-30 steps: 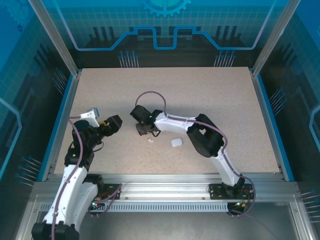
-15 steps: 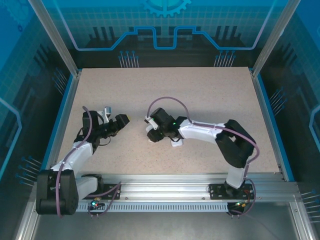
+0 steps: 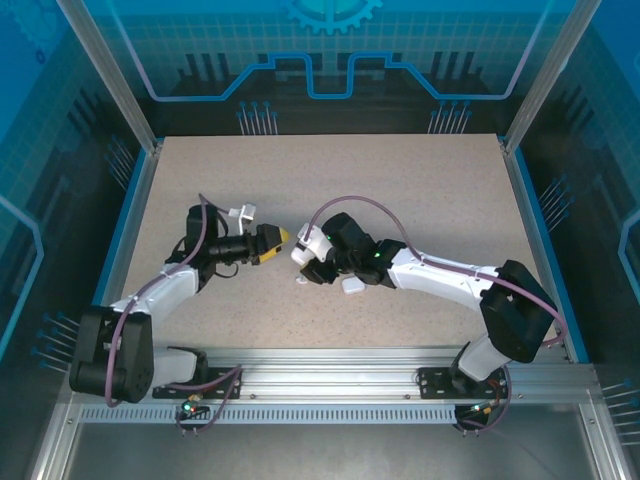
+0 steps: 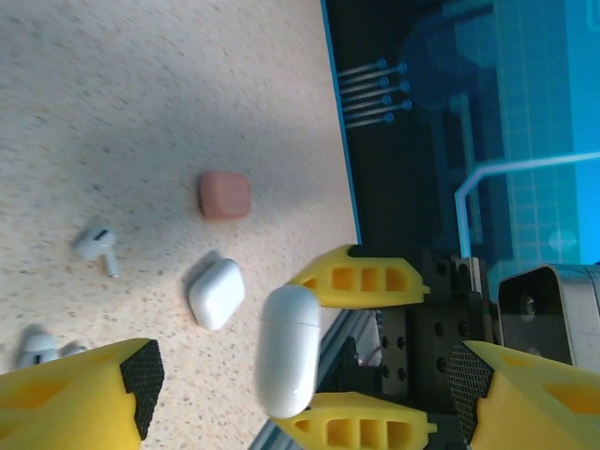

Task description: Insert wireless bluetooth earbuds into charging case

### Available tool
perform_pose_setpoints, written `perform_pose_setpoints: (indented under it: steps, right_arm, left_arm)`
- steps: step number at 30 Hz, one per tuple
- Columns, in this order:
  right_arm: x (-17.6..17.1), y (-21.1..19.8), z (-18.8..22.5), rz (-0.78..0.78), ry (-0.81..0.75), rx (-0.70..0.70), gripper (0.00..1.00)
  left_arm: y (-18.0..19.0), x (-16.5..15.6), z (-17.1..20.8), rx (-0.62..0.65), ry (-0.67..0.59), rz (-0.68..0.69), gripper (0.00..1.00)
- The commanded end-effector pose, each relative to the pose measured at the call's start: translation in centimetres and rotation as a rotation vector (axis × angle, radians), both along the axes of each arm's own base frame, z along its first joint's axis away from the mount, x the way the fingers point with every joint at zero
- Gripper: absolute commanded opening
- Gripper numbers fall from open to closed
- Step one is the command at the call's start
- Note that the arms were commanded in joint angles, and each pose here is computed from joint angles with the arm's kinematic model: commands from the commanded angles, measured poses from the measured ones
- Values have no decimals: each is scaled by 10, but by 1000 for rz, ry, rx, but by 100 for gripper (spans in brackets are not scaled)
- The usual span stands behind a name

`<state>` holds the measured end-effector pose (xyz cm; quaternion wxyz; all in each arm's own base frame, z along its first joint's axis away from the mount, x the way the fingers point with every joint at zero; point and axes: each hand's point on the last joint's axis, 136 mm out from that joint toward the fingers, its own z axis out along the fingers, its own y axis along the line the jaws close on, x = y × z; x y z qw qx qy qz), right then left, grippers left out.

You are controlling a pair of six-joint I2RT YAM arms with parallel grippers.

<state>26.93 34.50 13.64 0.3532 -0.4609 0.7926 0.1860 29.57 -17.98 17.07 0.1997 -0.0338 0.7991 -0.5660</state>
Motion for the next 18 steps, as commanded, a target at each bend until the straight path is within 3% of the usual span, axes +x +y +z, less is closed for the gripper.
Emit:
perform_pose_setpoints:
  steps: [1, 13, 18]
  right_arm:
    - [3, 4, 22, 29, -48, 41, 46]
    - [10, 1, 30, 8, -64, 64, 46]
    - [12, 2, 33, 3, -69, 67, 46]
  left_arm:
    - [-15, -4, 10, -25, -26, -85, 81]
    - [-36, -18, 5, -26, 10, -206, 66]
    - [-43, -23, 1, -28, 29, -249, 51]
